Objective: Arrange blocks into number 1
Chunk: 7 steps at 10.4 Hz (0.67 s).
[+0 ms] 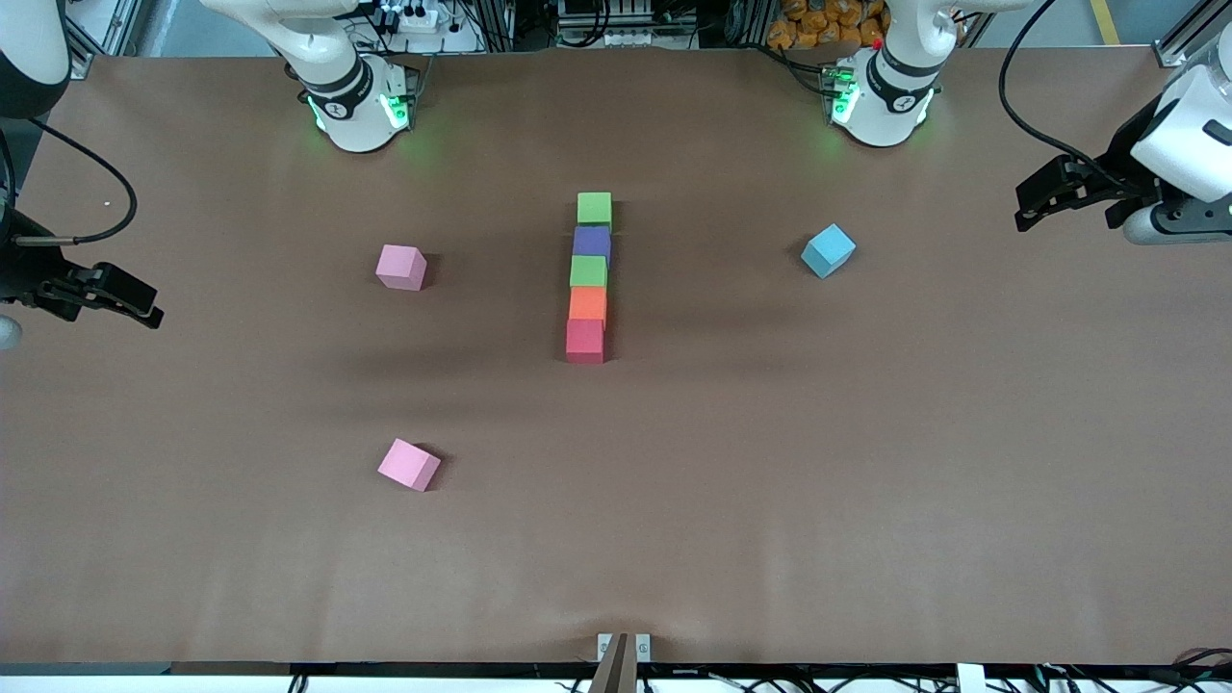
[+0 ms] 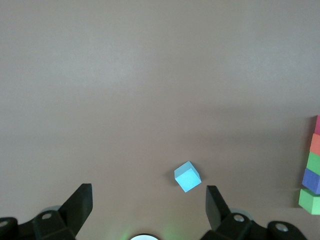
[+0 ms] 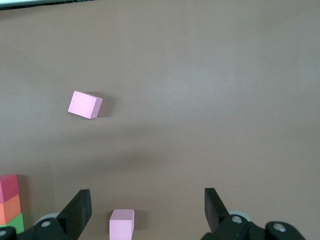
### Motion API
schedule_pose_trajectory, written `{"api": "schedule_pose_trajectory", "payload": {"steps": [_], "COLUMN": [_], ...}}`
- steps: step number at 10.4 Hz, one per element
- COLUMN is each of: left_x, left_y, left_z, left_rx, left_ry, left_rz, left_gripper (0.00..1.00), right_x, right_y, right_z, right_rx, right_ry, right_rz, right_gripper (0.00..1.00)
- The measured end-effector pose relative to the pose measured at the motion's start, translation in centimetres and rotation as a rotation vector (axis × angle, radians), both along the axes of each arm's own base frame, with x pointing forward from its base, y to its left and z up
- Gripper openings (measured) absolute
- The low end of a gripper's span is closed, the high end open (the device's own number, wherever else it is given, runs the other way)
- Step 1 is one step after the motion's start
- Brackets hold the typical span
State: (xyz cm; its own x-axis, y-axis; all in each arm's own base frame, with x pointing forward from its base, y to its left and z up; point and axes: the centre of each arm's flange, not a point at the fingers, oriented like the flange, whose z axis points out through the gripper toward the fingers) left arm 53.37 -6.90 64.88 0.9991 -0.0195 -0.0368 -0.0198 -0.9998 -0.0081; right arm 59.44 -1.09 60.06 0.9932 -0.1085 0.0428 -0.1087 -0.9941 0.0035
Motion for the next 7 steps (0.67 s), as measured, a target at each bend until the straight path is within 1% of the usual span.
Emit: {"api": "schedule_pose_trajectory", "payload": {"steps": [2, 7], "left_x": [0.04, 0.24], "left_y": [0.08, 0.07], "left_z": [-0.05, -0.38], "left_rx": [-0.001, 0.000], "left_ry": [0.001, 0.007], "left_rz": [-0.021, -0.023], "left_gripper": [1.00, 1.00], "right_x": [-0.13, -0.13], "right_y": [-0.02, -0.02], "right_z": [-0.11, -0.10], "right_rx": [0.000, 0.000], "right_ry": [0.012, 0.012], "right_rz": [-0.001, -0.001], "right_gripper": [1.00, 1.00]}}
